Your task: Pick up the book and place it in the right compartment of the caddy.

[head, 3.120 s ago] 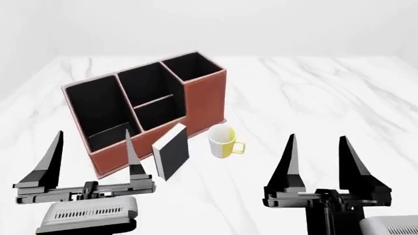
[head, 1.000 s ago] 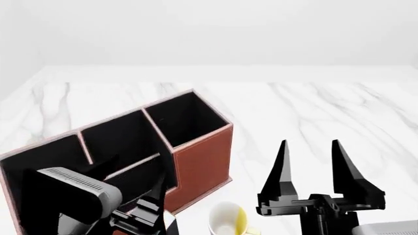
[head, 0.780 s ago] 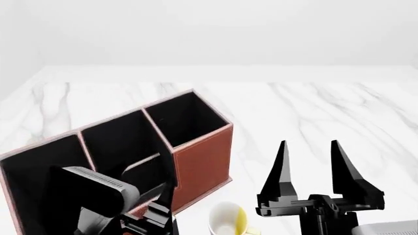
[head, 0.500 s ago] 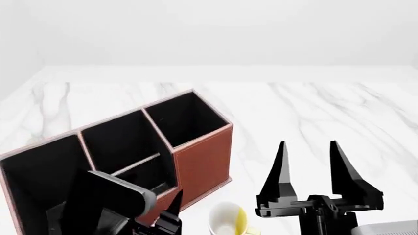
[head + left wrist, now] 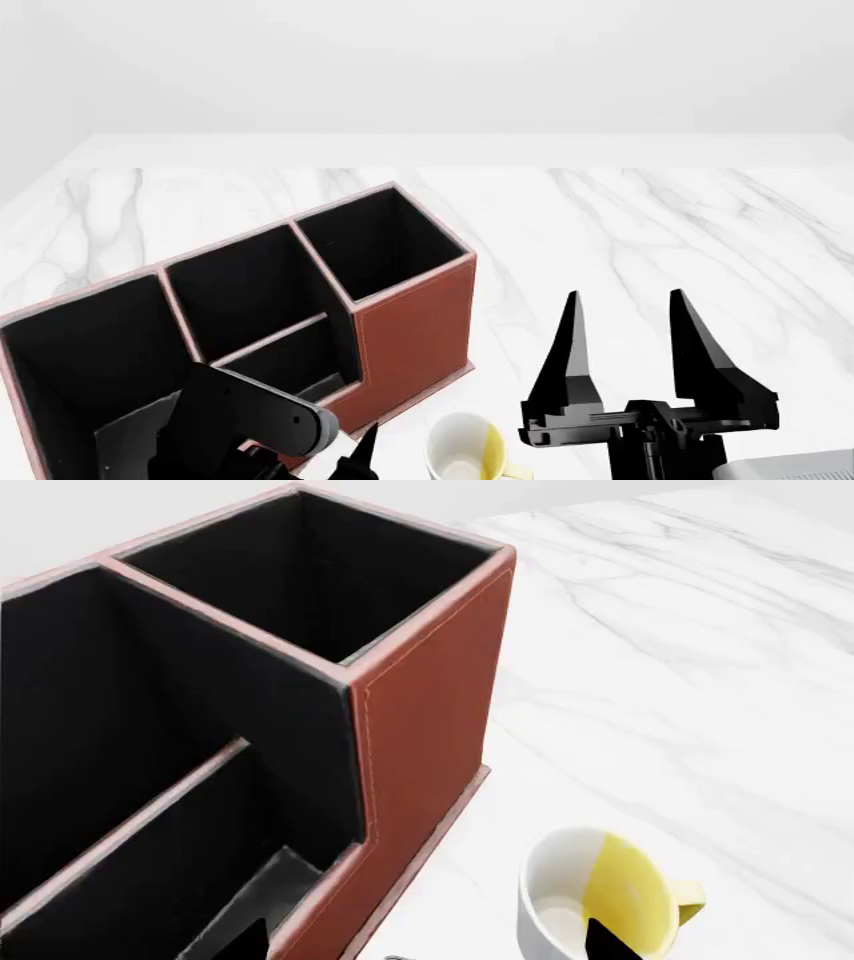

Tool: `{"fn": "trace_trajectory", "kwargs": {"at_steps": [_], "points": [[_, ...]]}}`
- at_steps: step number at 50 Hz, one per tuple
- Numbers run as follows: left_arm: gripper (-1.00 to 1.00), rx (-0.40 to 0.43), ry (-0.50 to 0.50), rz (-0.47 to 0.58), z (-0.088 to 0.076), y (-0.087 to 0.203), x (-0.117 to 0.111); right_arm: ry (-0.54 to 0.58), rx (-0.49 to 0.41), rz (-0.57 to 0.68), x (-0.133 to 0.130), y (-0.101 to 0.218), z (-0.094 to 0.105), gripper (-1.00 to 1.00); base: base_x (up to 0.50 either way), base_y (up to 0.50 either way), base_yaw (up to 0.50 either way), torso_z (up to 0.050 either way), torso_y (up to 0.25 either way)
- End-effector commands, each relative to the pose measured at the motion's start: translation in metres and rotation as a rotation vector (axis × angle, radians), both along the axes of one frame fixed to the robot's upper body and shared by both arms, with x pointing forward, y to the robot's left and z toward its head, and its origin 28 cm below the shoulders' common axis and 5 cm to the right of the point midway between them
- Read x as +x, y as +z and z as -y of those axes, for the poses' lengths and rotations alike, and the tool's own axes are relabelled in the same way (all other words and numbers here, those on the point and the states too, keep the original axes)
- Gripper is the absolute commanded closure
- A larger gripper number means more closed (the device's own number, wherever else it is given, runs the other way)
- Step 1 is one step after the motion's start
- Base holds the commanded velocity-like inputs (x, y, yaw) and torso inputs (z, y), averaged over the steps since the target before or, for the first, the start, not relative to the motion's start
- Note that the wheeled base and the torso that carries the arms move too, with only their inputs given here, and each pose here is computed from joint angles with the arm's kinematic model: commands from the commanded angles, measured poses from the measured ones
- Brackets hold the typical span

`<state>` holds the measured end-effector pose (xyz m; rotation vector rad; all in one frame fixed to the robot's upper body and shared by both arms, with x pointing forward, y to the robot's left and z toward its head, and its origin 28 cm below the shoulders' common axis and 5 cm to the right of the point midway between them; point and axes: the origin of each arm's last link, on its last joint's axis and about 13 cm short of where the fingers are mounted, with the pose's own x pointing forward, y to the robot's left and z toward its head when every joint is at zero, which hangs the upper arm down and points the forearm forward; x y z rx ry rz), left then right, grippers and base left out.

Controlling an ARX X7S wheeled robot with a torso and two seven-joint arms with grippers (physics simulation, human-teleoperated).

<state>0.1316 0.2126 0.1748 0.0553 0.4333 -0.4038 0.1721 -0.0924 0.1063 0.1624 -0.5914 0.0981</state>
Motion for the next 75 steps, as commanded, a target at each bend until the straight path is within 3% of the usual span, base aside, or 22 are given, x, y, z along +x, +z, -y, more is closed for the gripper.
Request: {"fn": "trace_trajectory", "kwargs": {"at_steps": [1, 44, 75], "points": [[-1.0, -0.018, 0.006, -0.045, 0.001, -0.006, 0.001, -0.003, -0.013, 0.008, 0.0, 0.001, 0.001, -1.0, 0.0, 0.0, 0.0, 0.0, 0.0], [-1.0, 0.024, 0.063, -0.165, 0.0, -0.022, 0.005, -0.007, -0.023, 0.001, 0.001, 0.0, 0.001, -1.0, 0.0, 0.0, 0.0, 0.0, 0.0], [-1.0, 0.074, 0.052, -0.217, 0.001, -0.037, 0.005, -0.006, -0.025, -0.01, 0.001, -0.001, 0.001, -1.0, 0.0, 0.0, 0.0, 0.0, 0.0]]}}
